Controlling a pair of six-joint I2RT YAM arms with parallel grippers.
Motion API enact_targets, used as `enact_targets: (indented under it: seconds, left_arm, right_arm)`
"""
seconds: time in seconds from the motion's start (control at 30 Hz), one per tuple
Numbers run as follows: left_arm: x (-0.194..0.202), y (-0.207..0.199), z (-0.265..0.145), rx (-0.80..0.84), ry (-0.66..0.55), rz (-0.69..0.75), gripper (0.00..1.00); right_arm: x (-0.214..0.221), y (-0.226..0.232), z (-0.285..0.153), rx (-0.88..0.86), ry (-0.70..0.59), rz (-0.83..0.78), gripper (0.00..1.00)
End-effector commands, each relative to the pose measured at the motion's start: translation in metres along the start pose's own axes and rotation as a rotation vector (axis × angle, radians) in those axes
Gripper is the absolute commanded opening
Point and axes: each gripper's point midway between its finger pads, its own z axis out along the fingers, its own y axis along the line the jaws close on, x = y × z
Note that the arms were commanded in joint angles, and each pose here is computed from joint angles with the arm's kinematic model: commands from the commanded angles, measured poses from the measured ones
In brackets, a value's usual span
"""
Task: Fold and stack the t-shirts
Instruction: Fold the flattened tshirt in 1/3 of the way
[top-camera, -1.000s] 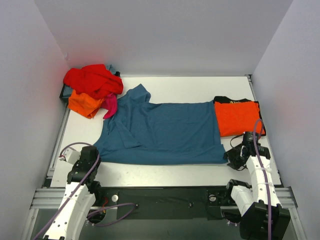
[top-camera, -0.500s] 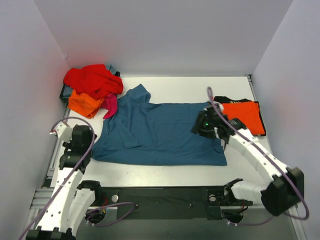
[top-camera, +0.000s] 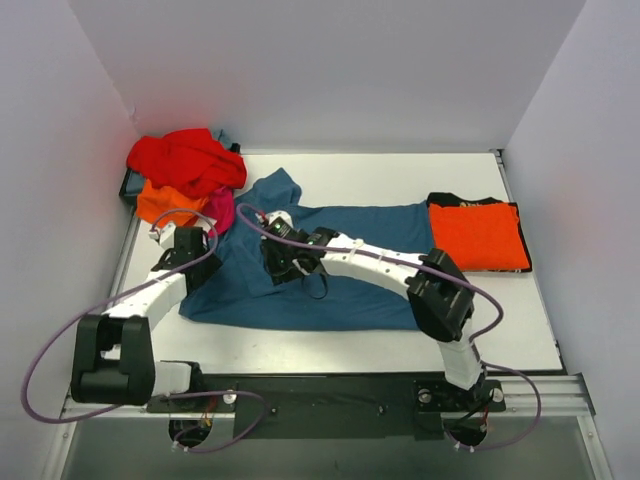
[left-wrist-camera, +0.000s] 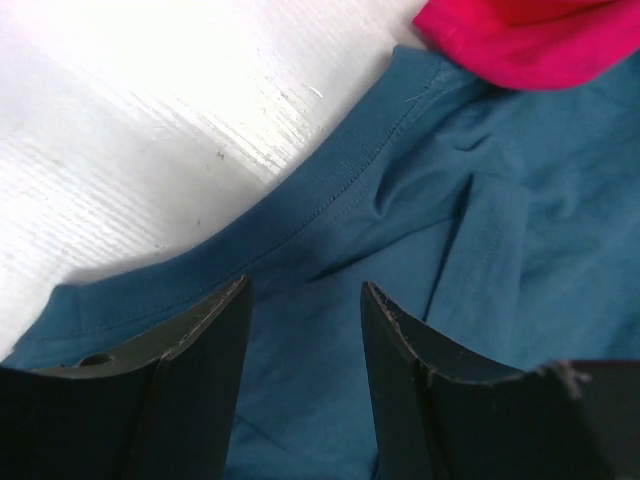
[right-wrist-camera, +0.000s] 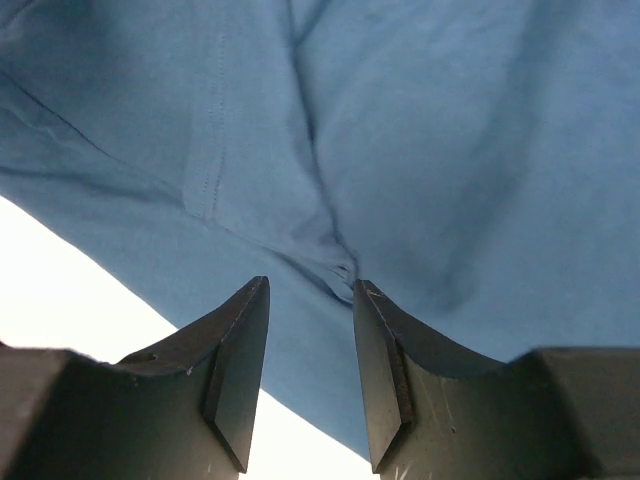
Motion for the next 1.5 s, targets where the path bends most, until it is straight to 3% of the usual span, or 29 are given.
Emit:
enact_targets:
  seconds: [0.0, 0.37, 0.9, 1.03, 1.33, 1.47]
  left_arm:
    - [-0.023, -0.033, 0.020, 0.090, -0.016, -0.022, 0.57]
    - [-0.002, 0.018, 0.069, -0.103, 0.183, -0.121, 0.57]
    - [-0.005, 0.026, 0.050, -0.097, 0.127, -0.118, 0.57]
    - [-0.012, 0.028, 0.043, -0.106, 0.097, -0.109, 0.57]
    - [-0.021, 0.025, 0.032, -0.116, 0.052, -0.082, 0.57]
    - [-0.023, 0.023, 0.028, -0.120, 0.032, -0.067, 0.57]
  right_arm:
    - [-0.010, 0.019, 0.012, -0.017, -0.022, -0.082, 0.35]
    - [0.002, 0.062, 0.050, -0.067, -0.052, -0.302, 0.36]
    - [-0.007, 0.054, 0.084, 0.079, -0.052, -0.407, 0.37]
    - [-0.010, 0.050, 0.081, 0.095, -0.061, -0.400, 0.26]
    - [-0.025, 0.045, 0.064, 0.046, -0.078, -0.339, 0.14]
    - [-0.035, 0.035, 0.058, 0.012, -0.072, -0.263, 0.01]
